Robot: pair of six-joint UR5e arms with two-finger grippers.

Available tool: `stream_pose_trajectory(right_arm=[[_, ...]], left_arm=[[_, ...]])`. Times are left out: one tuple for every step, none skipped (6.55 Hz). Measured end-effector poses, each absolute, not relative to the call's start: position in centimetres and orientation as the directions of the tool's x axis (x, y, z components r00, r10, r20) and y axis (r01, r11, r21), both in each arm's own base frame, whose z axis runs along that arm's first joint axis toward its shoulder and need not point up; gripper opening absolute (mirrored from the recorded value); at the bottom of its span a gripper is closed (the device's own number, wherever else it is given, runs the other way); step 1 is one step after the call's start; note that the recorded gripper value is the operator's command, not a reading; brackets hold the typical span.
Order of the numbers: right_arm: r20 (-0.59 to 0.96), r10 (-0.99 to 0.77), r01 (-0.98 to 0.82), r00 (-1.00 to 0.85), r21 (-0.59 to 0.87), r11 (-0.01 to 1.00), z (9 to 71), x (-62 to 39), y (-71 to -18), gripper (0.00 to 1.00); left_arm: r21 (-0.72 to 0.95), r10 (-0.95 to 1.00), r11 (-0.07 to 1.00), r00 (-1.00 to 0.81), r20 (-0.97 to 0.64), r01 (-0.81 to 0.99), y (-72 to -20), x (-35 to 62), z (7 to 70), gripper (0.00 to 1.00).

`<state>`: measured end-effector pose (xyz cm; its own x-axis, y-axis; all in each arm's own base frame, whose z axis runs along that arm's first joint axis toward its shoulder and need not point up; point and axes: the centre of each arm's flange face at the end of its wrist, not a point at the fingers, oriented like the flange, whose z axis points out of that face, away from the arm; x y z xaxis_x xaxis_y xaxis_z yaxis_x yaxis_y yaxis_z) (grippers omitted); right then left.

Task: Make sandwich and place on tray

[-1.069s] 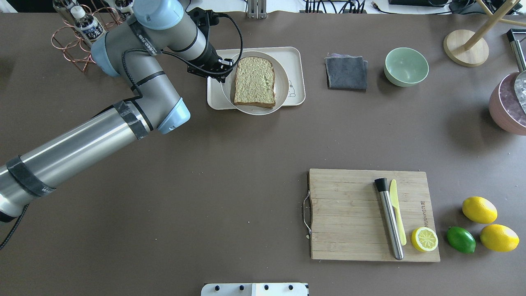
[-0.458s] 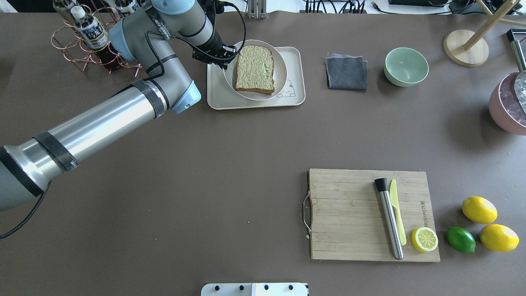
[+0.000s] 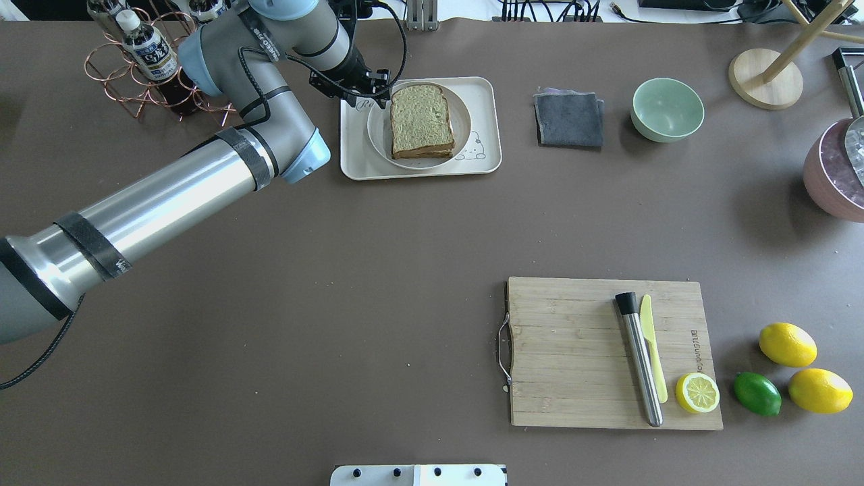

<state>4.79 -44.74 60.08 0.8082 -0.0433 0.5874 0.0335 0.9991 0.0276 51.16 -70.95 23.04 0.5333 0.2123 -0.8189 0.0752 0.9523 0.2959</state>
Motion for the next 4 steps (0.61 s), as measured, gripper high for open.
stream_pose_trajectory(right_arm=[[0.588, -0.041, 0.033, 0.808, 0.023, 0.999, 60.3, 4.8, -44.5, 1.00], [0.588, -0.037, 0.032, 0.808, 0.018, 0.999, 60.5, 4.8, -44.3, 1.00], [0.587, -0.032, 0.030, 0.809, 0.013, 0.999, 60.7, 4.8, -44.1, 1.00], [0.586, -0.028, 0.028, 0.810, 0.008, 1.000, 60.8, 4.9, -44.0, 1.00]], left_arm=[[0.314, 0.226, 0.945, 0.521, -0.823, 0.086, -70.5, 49.9, 22.8, 0.98], [0.328, 0.238, 0.940, 0.507, -0.828, 0.095, -68.8, 48.0, 23.0, 0.98], [0.322, 0.239, 0.943, 0.498, -0.834, 0.087, -65.8, 45.1, 23.6, 0.98], [0.298, 0.229, 0.952, 0.488, -0.842, 0.069, -62.5, 40.8, 24.4, 0.98]])
